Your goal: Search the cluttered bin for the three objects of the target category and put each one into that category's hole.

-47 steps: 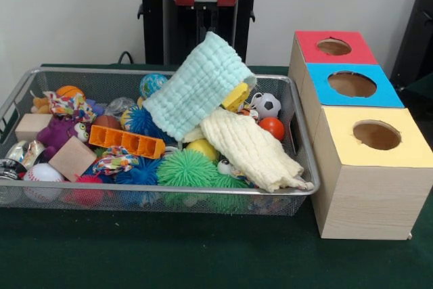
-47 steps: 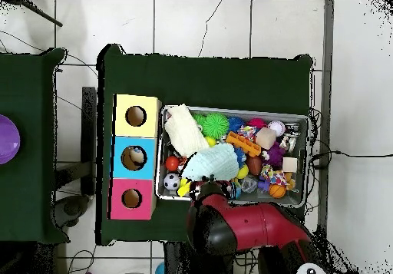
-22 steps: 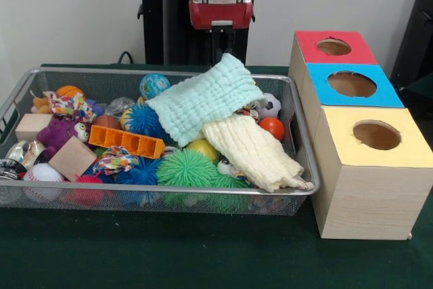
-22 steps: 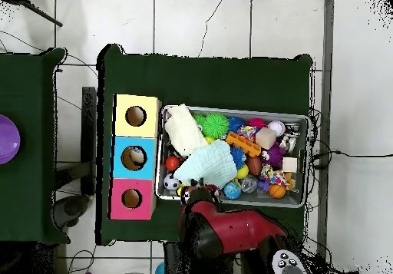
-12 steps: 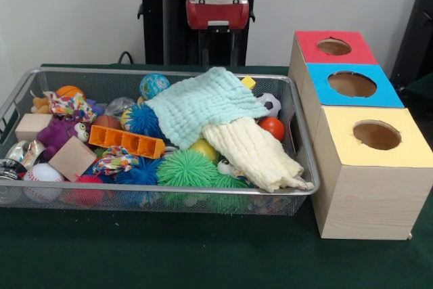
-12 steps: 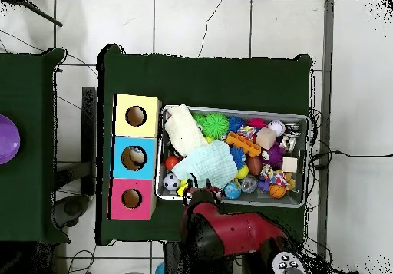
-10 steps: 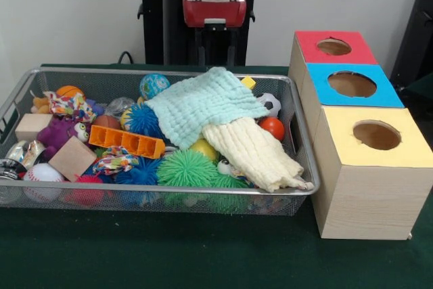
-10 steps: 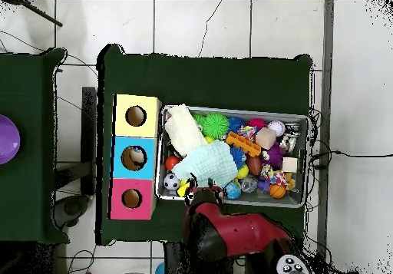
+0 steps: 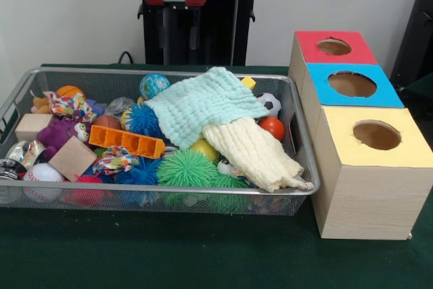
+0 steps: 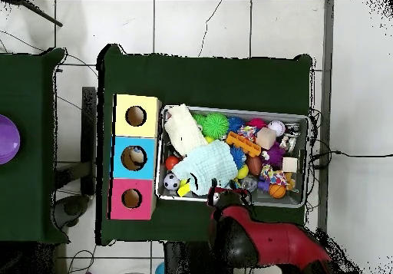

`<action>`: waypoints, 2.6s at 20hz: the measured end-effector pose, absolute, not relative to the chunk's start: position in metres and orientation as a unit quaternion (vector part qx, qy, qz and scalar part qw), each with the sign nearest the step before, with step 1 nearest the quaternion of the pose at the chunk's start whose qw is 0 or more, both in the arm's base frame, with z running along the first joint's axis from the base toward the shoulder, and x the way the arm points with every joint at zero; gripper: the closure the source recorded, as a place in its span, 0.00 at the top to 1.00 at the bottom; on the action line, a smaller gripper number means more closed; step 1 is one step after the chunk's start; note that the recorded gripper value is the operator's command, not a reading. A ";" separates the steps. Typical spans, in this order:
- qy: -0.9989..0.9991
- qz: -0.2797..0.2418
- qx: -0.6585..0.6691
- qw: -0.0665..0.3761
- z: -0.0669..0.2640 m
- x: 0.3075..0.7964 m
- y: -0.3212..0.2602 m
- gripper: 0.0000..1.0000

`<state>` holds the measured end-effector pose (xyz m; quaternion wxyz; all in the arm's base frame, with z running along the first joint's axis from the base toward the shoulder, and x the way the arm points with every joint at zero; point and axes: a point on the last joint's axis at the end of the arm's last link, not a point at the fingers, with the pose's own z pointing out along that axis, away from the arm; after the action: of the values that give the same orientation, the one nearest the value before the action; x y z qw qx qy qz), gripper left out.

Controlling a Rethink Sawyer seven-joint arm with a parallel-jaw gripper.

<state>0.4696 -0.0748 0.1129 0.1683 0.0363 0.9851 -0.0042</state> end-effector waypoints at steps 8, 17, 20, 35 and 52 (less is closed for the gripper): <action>0.986 -0.007 0.041 0.163 0.114 0.467 -0.093 1.00; 0.989 -0.022 -0.054 0.135 0.080 0.443 -0.044 1.00; 0.988 -0.021 -0.068 0.135 0.069 0.437 -0.038 1.00; 0.989 -0.010 0.016 0.146 0.056 0.424 -0.133 1.00; 0.987 -0.005 -0.041 0.157 0.039 0.433 -0.136 1.00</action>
<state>0.4332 -0.1360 0.0394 0.1569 -0.0409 0.9867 -0.0052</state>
